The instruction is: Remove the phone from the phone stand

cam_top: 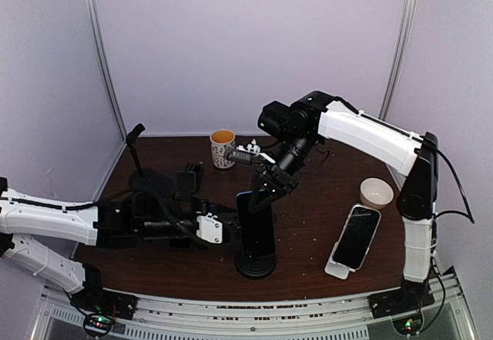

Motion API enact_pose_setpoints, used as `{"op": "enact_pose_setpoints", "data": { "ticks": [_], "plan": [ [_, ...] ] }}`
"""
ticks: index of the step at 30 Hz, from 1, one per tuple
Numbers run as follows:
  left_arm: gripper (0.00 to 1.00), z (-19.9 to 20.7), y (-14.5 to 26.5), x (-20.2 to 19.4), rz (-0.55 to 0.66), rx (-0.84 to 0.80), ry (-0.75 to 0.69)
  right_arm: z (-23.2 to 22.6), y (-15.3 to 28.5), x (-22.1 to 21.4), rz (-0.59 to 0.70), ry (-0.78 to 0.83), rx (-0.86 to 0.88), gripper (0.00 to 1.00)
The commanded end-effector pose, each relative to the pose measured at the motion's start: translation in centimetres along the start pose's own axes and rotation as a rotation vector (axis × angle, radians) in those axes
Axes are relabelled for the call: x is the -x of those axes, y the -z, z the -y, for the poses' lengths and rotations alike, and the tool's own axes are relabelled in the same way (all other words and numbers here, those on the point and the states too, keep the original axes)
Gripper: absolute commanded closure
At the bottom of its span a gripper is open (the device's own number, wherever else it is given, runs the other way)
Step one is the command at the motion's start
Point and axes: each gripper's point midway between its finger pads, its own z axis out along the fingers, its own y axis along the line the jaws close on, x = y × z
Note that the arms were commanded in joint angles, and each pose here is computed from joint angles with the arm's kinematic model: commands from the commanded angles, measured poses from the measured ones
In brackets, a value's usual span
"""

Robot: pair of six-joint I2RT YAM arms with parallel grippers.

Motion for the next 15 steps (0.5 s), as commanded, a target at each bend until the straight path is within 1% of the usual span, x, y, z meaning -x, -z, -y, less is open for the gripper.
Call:
{"op": "enact_pose_setpoints", "data": {
  "ticks": [1,10,11,14,15],
  "plan": [
    [0.6,-1.9,0.0,3.3,0.103,0.057,-0.007,-0.2,0.5,1.6,0.054,0.031,0.014,1.0],
    [0.88,-1.9,-0.1,2.3,0.069,0.09,-0.001,-0.1,1.0,2.2,0.077,0.024,-0.008,0.99],
    [0.9,-2.0,-0.1,2.2,0.068,0.096,0.001,-0.2,1.1,2.3,0.086,0.02,-0.008,0.94],
    [0.96,-2.2,0.0,2.0,0.061,0.116,0.009,-0.5,1.3,2.8,0.129,0.021,-0.001,0.87],
    [0.97,-2.2,0.0,1.8,0.055,0.12,0.011,-0.6,1.4,3.0,0.142,0.019,-0.004,0.83]
  ]
}}
